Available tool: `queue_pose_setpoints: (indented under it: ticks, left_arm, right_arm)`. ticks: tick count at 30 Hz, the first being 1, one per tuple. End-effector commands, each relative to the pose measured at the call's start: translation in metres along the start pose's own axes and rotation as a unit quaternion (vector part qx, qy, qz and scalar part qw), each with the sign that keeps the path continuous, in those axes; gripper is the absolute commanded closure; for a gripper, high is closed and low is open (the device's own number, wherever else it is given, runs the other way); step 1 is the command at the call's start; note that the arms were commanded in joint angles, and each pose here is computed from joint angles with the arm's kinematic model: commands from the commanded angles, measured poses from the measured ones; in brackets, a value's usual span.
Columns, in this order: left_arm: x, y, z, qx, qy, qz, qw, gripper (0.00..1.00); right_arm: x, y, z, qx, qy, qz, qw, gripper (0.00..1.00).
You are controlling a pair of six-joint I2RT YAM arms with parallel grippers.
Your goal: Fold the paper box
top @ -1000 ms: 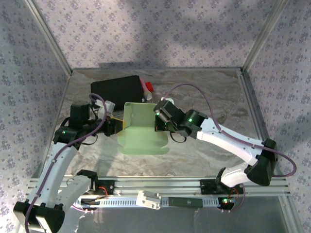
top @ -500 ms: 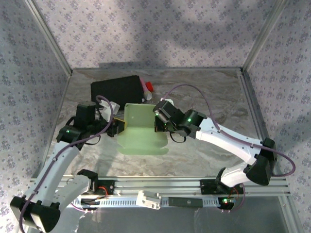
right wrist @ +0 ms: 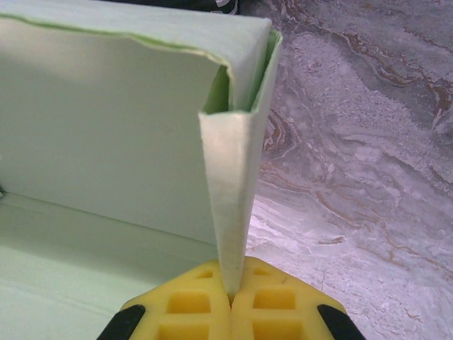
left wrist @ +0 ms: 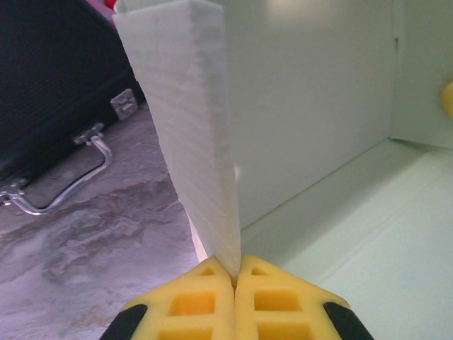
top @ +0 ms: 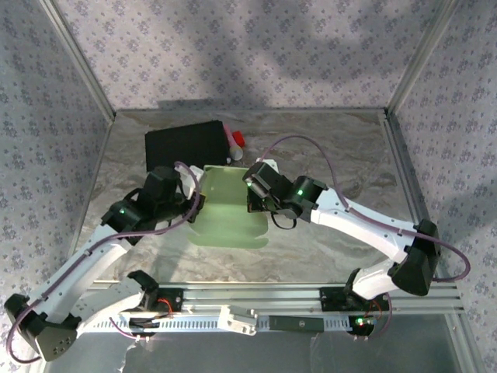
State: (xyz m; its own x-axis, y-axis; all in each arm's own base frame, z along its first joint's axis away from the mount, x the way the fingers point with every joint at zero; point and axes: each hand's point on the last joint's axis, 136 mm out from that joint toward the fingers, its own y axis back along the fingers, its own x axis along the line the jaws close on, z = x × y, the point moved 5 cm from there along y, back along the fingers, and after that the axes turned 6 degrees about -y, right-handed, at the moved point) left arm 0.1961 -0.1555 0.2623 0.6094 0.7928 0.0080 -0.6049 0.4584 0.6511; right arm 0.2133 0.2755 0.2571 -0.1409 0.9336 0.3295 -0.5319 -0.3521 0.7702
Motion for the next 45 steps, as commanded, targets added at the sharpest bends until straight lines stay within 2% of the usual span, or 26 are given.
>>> queue_pose_setpoints:
  ticks: [1, 14, 21, 24, 30, 33, 38, 45]
  left_arm:
    - [0.0, 0.0, 0.013, -0.027, -0.016, 0.064, 0.997, 1.0]
    - [-0.008, -0.009, 0.023, -0.073, -0.012, 0.205, 0.976, 1.0]
    - [-0.018, -0.014, 0.026, -0.081, -0.022, 0.221, 0.972, 1.0]
    - [-0.023, -0.017, 0.025, -0.084, -0.026, 0.193, 0.977, 1.0]
    - [-0.018, -0.019, 0.025, -0.067, -0.001, 0.088, 0.994, 1.0]
    - [-0.016, -0.02, 0.026, -0.057, 0.005, 0.048, 0.997, 0.91]
    - [-0.008, -0.02, 0.025, -0.048, 0.019, 0.025, 0.998, 0.88]
    - [-0.004, -0.021, 0.025, -0.044, 0.018, 0.027, 0.999, 0.81]
  right_arm:
    - [0.018, 0.005, 0.003, -0.006, -0.001, 0.031, 1.0, 1.0]
    - [0.018, 0.004, 0.001, -0.011, -0.008, 0.023, 1.0, 1.0]
    - [0.018, 0.005, 0.002, -0.012, -0.011, 0.023, 1.0, 1.0]
    - [0.018, 0.006, 0.001, -0.01, -0.009, 0.023, 1.0, 1.0]
    - [0.017, 0.007, 0.002, -0.006, -0.006, 0.028, 1.0, 1.0]
    - [0.018, 0.009, 0.003, -0.007, -0.006, 0.031, 0.999, 1.0]
    - [0.018, 0.01, 0.003, -0.007, -0.005, 0.031, 0.999, 1.0]
    - [0.018, 0.01, 0.004, -0.008, -0.005, 0.033, 0.999, 1.0]
